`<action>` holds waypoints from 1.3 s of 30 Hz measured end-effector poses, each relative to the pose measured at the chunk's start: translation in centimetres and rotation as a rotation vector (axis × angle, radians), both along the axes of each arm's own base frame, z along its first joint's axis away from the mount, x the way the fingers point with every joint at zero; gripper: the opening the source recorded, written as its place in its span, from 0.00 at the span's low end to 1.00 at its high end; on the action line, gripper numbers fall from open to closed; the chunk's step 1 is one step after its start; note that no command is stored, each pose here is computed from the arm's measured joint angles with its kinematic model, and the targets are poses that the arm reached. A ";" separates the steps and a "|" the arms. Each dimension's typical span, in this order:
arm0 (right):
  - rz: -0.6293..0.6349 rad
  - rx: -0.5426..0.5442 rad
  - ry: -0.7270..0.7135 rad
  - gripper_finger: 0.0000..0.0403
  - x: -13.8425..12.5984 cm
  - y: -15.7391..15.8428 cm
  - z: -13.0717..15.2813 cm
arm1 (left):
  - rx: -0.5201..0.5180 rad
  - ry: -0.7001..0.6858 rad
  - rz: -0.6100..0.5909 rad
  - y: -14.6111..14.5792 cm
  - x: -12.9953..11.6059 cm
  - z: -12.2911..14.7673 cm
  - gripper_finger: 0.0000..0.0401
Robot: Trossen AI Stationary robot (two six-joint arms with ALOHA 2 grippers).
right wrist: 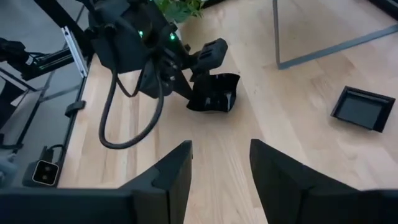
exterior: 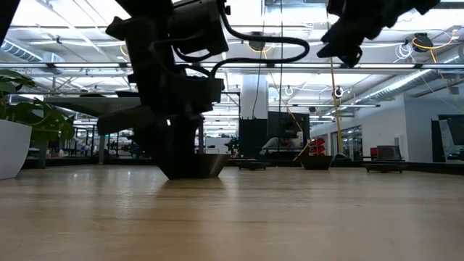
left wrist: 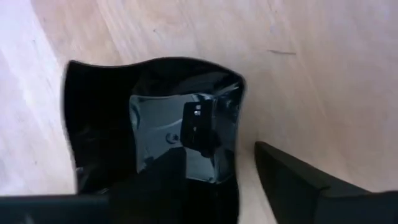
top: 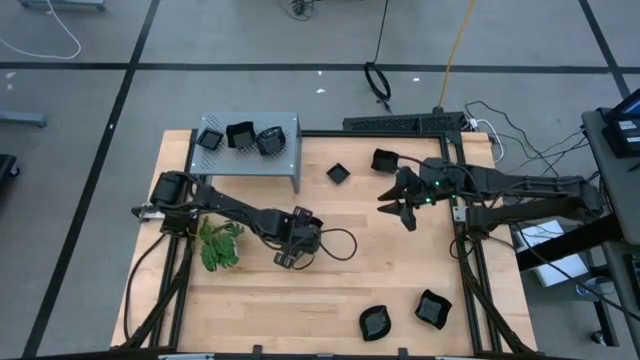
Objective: Pick & Place Mini shaped plates
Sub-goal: Stack the distorted square plate on top of the distorted square plate on the shelf
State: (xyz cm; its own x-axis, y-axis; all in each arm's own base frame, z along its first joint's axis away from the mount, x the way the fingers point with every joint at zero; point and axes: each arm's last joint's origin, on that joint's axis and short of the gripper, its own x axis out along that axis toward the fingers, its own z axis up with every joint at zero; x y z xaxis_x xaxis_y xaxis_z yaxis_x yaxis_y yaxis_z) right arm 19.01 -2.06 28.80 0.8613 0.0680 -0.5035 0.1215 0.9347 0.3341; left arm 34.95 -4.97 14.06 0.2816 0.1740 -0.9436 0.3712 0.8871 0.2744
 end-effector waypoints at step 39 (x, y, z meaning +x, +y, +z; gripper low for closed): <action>-0.114 0.286 -0.393 0.37 -3.2 0.4 -9.5 | 0.247 -0.770 0.880 9.9 -10.7 19.5 0.01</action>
State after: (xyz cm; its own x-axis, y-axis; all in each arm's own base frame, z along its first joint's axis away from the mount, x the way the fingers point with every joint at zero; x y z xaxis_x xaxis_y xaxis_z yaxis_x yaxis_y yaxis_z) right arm 15.84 -1.62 19.27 0.9921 0.0503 -0.1147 0.0314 0.7869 0.6162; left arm 24.28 4.98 33.59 0.4520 0.7432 -0.4933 -0.6738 0.6468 0.3571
